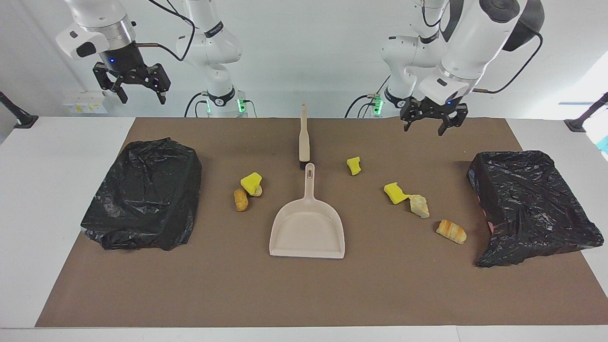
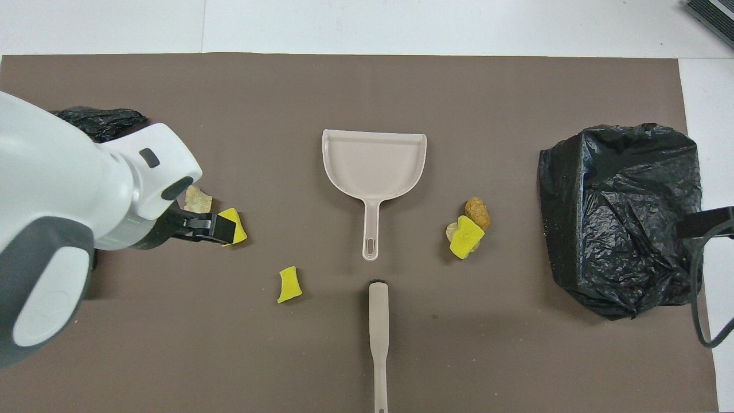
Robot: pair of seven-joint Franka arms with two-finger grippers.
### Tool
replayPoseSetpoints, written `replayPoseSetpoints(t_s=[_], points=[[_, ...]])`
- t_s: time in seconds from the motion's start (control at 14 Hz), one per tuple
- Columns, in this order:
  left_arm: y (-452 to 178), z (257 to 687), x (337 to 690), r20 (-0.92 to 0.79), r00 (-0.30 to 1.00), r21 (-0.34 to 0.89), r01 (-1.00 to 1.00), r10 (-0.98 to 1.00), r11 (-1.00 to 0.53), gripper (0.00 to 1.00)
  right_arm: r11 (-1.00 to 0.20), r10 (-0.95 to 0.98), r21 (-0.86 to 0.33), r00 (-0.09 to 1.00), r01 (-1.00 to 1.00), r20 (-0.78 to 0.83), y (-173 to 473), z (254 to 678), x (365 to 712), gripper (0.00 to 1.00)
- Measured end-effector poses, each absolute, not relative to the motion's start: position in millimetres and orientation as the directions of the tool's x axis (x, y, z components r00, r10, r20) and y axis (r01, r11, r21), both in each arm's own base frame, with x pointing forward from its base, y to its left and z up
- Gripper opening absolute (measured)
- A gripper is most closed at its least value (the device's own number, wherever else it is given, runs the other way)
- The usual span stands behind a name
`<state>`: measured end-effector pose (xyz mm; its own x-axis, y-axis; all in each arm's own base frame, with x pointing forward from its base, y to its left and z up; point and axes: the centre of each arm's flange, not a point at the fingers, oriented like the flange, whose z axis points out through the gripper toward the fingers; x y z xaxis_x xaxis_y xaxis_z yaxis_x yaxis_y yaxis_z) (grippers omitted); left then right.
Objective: Sweep and dump trash in bin
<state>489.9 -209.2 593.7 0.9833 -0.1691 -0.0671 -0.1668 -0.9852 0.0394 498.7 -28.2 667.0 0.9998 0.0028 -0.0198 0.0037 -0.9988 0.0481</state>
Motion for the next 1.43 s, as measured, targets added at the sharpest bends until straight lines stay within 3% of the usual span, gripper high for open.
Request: replayPoseSetpoints(t_s=[0.57,1.14,1.43], points=[[-310.5,540.3,413.8,-0.104,0.986,0.054,-0.122,-0.127,-0.991,1.00,-0.999,0.000,0.048,1.000,0.001,-0.028,-29.6,666.3,497.7,1.00],[-422.4,414.7,292.9,-0.105,0.982,0.021,-0.156,-0.158,-0.988,1.00,-0.999,-0.003,0.048,1.000,-0.002,-0.028,-30.9,666.4,497.4,1.00],[-451.7,375.0,239.0,-0.083,0.979,0.032,-0.184,-0.186,-0.982,1.00,-0.999,-0.003,0.048,1.000,-0.002,-0.027,-30.9,667.0,497.1,1.00]])
